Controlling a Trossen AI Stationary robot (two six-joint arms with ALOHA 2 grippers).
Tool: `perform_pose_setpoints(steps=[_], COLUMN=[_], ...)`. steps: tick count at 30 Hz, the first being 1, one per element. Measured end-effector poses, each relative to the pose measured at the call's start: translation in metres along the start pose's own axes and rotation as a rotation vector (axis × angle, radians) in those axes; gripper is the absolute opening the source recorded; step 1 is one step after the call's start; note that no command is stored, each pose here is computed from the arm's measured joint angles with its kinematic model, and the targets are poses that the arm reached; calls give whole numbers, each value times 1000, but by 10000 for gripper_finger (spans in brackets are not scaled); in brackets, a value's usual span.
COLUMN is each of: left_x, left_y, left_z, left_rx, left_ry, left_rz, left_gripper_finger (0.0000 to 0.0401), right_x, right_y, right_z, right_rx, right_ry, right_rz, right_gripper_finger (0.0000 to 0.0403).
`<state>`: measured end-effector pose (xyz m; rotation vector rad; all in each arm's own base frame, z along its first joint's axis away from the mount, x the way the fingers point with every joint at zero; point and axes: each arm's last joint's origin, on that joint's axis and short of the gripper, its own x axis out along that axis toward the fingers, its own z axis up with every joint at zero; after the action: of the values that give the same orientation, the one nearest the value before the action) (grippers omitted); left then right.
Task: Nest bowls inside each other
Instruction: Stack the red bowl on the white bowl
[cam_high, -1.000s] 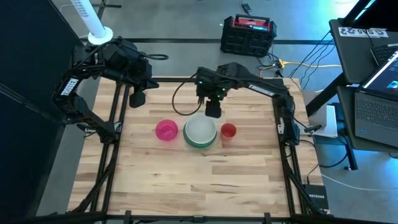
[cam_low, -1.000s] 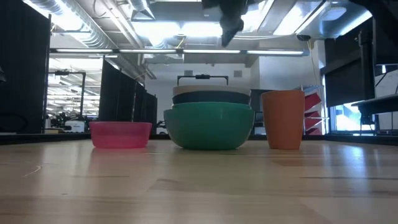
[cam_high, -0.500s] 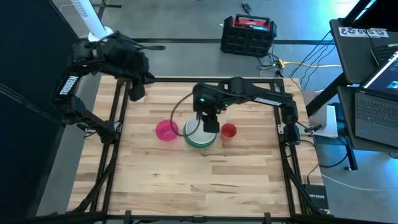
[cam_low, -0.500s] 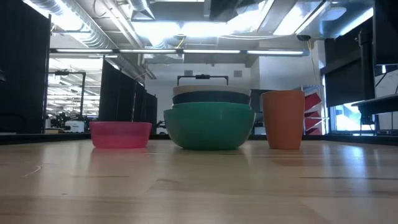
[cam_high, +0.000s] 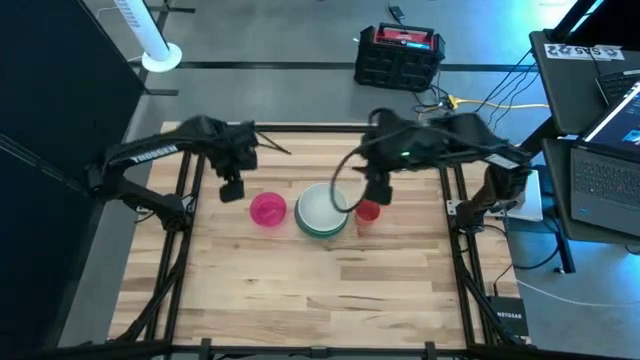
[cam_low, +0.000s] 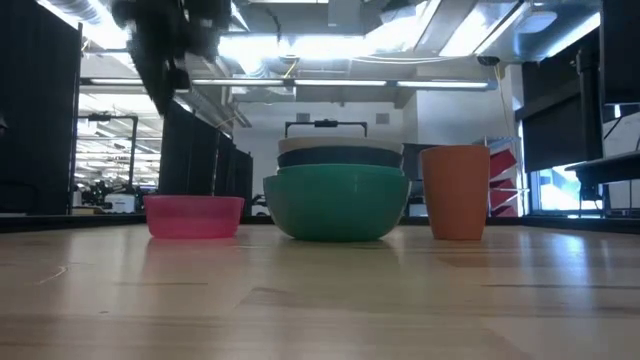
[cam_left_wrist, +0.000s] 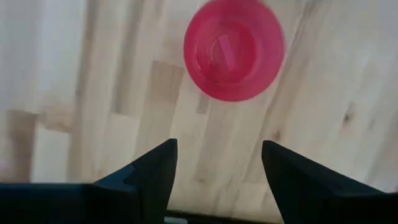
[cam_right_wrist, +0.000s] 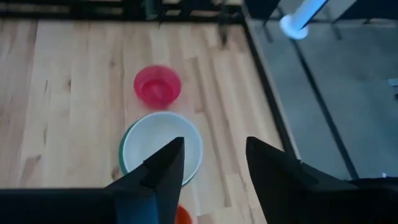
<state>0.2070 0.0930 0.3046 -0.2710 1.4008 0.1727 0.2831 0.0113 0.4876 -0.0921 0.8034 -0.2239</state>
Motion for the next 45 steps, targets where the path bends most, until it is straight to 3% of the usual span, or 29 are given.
perform_pose_setpoints(steps=[8, 12, 27, 41, 45], left_x=[67, 96, 142, 128, 79], left_y=[5, 8, 13, 10, 0], left_z=[6, 3, 25, 33, 41], left_rx=[-112, -158, -168, -133, -86], left_ry=[-18, -4, 41, 53, 7], left_rz=[7, 26, 38, 9, 9], left_gripper_finger=[220, 221, 216, 3, 0], right_x=[-49, -55, -55, -61, -78], right_y=[-13, -15, -15, -19, -26], right_z=[-13, -16, -22, -30, -36], right_rx=[83, 93, 61, 59, 80], right_ry=[-115, -130, -68, -32, -76], right_rz=[-65, -69, -82, -122, -165], right_gripper_finger=[161, 161, 161, 161, 161])
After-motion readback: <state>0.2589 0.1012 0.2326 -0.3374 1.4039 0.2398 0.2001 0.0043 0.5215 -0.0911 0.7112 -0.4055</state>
